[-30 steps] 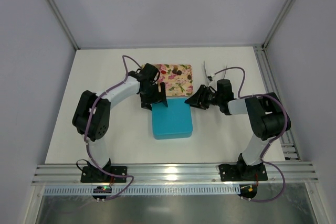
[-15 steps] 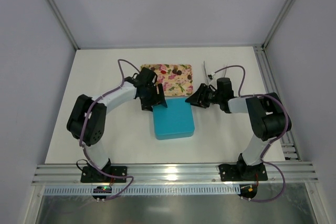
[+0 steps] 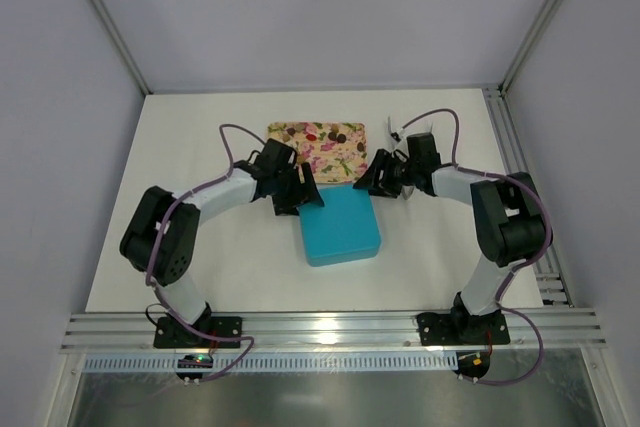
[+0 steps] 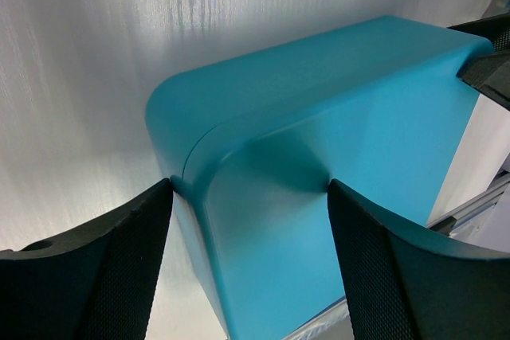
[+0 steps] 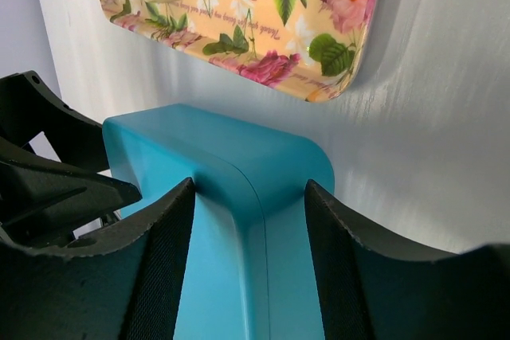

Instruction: Pack the chocolate

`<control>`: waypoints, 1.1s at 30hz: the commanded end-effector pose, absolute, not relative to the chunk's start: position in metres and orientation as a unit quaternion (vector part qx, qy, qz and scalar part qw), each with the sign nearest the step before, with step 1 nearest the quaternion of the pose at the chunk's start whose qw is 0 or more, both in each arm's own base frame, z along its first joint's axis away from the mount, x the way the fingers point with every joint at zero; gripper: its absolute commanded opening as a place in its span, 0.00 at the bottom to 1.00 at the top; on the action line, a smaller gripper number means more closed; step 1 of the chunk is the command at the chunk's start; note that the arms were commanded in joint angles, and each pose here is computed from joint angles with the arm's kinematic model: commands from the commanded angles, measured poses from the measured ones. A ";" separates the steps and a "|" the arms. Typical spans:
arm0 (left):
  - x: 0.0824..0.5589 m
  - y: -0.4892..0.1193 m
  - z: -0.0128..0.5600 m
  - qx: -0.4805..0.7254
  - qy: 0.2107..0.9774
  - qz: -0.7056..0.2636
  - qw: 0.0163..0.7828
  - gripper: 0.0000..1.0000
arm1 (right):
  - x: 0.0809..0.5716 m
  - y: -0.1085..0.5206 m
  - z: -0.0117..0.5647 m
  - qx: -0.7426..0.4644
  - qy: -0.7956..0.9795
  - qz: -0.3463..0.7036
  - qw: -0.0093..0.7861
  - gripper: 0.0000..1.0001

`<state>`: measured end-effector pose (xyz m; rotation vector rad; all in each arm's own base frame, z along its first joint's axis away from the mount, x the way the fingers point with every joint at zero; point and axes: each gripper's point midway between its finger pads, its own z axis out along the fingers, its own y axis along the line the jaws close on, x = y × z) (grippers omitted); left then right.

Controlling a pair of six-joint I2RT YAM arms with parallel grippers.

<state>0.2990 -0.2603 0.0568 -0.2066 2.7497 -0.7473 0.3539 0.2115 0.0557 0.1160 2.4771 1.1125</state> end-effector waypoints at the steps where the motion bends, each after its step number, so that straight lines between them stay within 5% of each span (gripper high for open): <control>1: 0.258 -0.218 -0.001 -0.073 0.983 -0.147 0.084 0.75 | 0.329 0.195 0.016 0.046 0.931 0.329 0.151 0.57; 19: 0.248 -0.211 -0.019 -0.098 0.978 -0.172 0.068 0.59 | 0.326 0.194 0.018 0.048 0.932 0.329 0.147 0.57; 26: 0.273 -0.208 0.023 -0.062 0.978 -0.160 0.117 0.73 | 0.349 0.194 0.066 0.034 0.918 0.337 0.206 0.58; 33: 0.301 -0.203 0.080 -0.027 0.973 -0.143 0.179 0.76 | 0.369 0.181 0.142 0.024 0.895 0.326 0.304 0.59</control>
